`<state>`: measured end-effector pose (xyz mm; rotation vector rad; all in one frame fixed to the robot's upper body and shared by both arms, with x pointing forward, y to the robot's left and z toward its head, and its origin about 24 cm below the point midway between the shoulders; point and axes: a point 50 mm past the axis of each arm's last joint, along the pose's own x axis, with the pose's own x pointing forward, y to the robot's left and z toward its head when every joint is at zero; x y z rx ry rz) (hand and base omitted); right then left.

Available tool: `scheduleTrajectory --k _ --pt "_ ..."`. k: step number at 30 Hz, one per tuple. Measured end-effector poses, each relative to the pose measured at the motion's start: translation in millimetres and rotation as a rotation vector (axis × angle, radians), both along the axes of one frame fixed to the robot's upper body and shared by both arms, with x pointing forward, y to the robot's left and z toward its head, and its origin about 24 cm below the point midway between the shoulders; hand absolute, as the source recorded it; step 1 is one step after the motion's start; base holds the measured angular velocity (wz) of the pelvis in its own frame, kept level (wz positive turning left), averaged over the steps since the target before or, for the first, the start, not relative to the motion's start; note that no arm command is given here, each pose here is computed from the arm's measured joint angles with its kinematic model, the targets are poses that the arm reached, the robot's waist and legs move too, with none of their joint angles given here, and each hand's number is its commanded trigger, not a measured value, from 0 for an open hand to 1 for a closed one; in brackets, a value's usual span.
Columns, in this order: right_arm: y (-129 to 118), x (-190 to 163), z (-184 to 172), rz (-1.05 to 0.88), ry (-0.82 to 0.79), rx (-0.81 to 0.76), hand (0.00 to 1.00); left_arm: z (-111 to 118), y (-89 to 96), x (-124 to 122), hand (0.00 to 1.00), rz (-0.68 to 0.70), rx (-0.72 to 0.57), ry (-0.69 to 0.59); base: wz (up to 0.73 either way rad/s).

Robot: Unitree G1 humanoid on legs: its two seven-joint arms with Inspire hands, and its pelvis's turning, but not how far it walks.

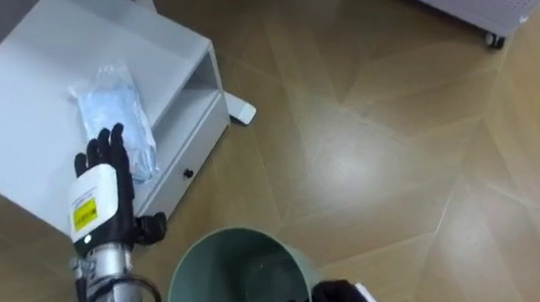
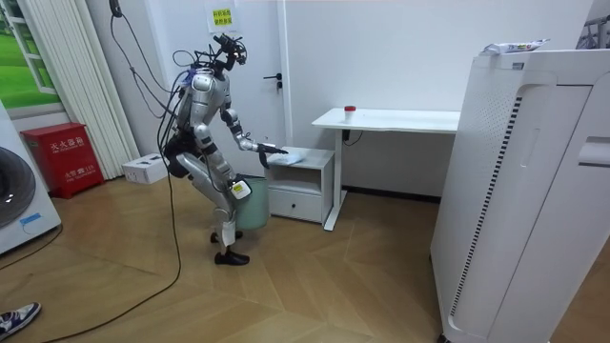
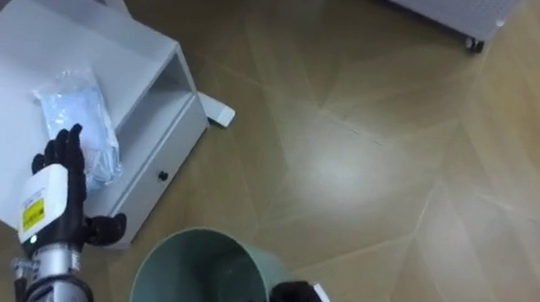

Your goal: Pick garbage

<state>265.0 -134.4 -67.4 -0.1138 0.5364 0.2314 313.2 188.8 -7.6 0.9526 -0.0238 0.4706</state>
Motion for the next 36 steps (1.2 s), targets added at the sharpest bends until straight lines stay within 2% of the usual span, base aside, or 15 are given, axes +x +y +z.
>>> scheduleTrajectory --k 9,17,18,20,21,22,23,24,25,27,31,36 --pt "-2.7 7.6 6.4 -0.048 -0.009 0.008 1.0 -0.1 0.7 1.1 0.0 -0.026 0.093 0.029 0.04" --pt "-3.2 12.8 9.4 -0.052 0.001 0.017 1.0 -4.7 7.2 1.2 0.0 -0.023 0.147 0.12 0.01" --pt "-3.3 13.2 9.8 -0.053 0.0 0.017 1.0 -4.8 7.4 1.3 0.02 -0.026 0.153 0.125 0.03" --pt "-5.8 15.1 10.6 -0.053 0.006 0.01 1.0 -3.8 8.2 2.7 0.11 -0.022 0.168 0.133 0.02" --pt "-6.2 15.6 11.0 -0.053 0.008 0.01 1.0 -3.2 8.4 3.2 0.29 -0.019 0.171 0.134 0.0" --pt "-8.1 17.2 12.2 -0.052 0.007 0.004 1.0 -1.6 8.5 5.0 0.53 -0.017 0.175 0.136 0.0" --pt "-8.1 17.9 12.8 -0.051 0.006 0.004 1.0 1.2 8.0 7.8 0.56 -0.018 0.182 0.136 0.0" --pt "-8.8 18.2 12.9 -0.052 0.006 0.002 1.0 2.9 8.0 9.1 0.71 -0.017 0.187 0.131 0.0" --pt "-10.2 19.3 13.3 -0.054 0.01 -0.005 1.0 6.9 8.9 11.6 0.93 -0.011 0.193 0.113 0.0" --pt "-10.3 21.8 15.1 -0.051 0.012 -0.01 1.0 15.3 11.7 16.8 1.0 0.002 0.219 0.083 0.0" --pt "-10.6 24.8 17.8 -0.042 0.008 -0.011 1.0 28.7 19.7 25.5 1.0 0.022 0.268 0.067 0.0" --pt "-10.6 24.6 17.2 -0.035 0.021 -0.011 1.0 32.4 21.2 27.8 1.0 0.031 0.277 0.066 0.0"
